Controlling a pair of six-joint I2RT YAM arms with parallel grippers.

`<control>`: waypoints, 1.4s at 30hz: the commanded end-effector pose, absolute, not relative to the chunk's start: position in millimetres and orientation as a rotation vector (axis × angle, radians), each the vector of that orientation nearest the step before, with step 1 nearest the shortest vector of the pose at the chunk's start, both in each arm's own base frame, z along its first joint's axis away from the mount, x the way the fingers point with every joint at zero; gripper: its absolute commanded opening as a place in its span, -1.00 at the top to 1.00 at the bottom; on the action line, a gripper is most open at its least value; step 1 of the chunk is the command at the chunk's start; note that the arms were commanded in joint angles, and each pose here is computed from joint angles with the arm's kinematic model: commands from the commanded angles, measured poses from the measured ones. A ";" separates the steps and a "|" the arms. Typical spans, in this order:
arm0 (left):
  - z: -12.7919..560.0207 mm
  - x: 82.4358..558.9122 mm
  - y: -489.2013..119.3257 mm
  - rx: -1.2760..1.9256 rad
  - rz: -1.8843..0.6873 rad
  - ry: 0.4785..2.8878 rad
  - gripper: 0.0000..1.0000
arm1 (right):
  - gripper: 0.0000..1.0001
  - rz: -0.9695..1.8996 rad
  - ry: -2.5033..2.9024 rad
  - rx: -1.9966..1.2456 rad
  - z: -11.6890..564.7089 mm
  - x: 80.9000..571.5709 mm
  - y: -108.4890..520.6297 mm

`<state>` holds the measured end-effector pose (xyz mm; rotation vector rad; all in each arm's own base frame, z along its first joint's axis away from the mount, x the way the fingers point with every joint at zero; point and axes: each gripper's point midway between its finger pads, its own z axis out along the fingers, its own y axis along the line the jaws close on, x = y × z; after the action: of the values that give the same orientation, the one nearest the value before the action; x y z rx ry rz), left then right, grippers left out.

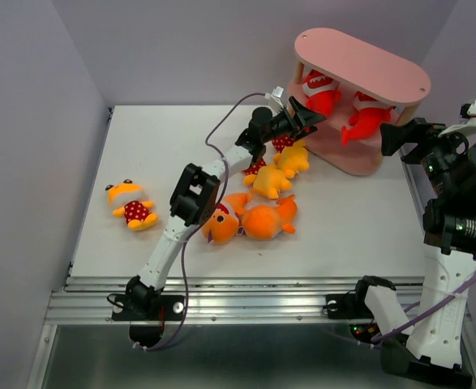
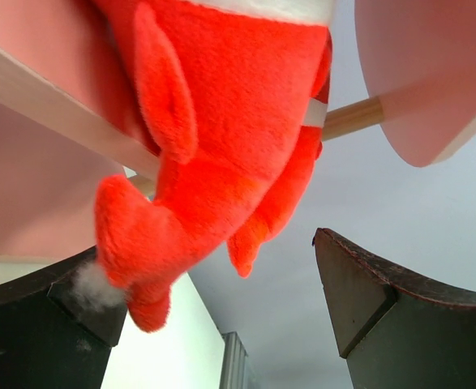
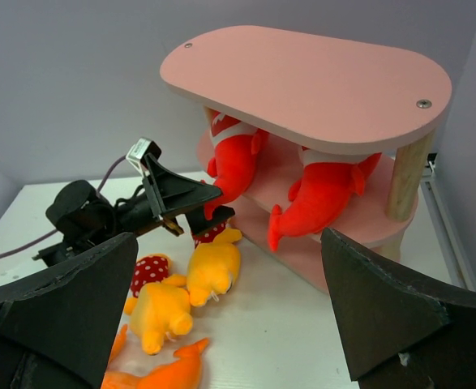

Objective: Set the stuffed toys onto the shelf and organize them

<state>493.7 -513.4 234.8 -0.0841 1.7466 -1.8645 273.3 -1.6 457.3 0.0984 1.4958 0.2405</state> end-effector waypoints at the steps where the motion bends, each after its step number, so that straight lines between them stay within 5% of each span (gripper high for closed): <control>1: 313.9 475.5 -494.8 0.036 -1.891 1.569 -0.98 | -1.00 0.228 1.423 0.075 476.9 268.6 -1.3; 20: 298.0 475.0 -480.9 0.019 -1.870 1.623 -0.91 | -1.00 0.230 1.419 0.076 477.1 267.5 -1.8; 26: 306.1 477.9 -481.1 0.019 -1.882 1.592 -0.58 | -1.00 0.230 1.419 0.076 476.2 267.8 -1.8; 33: 309.5 479.3 -482.8 0.019 -1.931 1.568 0.09 | -1.00 0.228 1.422 0.077 475.0 267.8 -2.2; 42: 314.1 483.3 -484.6 0.010 -1.961 1.544 0.40 | -1.00 0.228 1.420 0.077 475.0 267.5 -2.1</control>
<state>490.3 -489.4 264.0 -0.0861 1.6931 -1.9064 271.6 -2.5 460.7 0.0935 1.4800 0.2364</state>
